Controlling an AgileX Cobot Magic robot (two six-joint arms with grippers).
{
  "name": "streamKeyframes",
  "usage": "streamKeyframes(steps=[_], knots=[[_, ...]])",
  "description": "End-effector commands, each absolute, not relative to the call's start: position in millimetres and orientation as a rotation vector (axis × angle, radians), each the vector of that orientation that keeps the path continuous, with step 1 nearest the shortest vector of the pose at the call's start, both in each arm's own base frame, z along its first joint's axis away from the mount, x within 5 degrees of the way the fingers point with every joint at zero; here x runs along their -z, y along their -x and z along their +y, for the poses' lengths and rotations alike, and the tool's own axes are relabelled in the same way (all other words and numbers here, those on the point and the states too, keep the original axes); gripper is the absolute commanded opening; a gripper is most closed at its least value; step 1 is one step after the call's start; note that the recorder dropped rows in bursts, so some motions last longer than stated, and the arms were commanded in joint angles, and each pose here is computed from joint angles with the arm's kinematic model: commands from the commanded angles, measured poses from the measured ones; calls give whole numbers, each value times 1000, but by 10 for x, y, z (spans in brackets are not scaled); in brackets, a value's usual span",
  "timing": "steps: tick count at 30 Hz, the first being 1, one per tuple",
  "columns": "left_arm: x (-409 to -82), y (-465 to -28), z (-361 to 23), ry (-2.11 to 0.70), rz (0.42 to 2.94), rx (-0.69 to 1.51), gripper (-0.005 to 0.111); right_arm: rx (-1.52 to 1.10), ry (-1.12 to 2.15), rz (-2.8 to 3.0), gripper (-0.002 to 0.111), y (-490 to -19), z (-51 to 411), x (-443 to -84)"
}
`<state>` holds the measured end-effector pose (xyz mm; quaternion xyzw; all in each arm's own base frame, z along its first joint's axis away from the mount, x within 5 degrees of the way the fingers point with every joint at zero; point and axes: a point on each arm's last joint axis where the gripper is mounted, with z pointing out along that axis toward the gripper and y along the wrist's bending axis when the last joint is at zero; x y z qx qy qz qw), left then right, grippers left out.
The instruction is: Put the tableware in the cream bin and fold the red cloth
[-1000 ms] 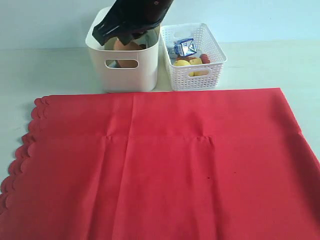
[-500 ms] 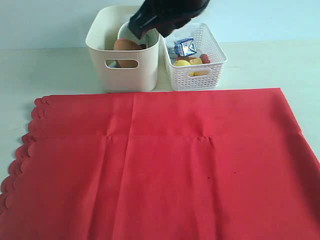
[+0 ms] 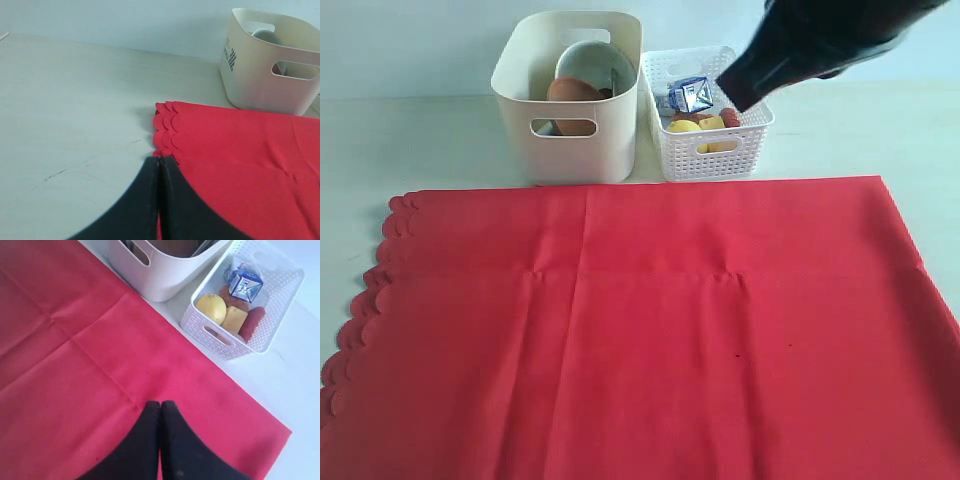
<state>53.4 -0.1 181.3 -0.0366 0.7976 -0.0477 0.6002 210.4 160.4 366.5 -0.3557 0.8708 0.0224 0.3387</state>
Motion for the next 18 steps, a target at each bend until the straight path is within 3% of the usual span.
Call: streamKeyframes(steps=[1, 14, 18], knots=[[-1809, -532, -3, 87, 1842, 115, 0, -73, 886, 2209, 0, -1875, 1386, -3776], [-1809, -532, -3, 87, 1842, 115, 0, -186, 731, 2025, 0, -983, 637, -3796], [-1809, -532, -3, 87, 1842, 115, 0, -223, 686, 1995, 0, -776, 467, -3635]])
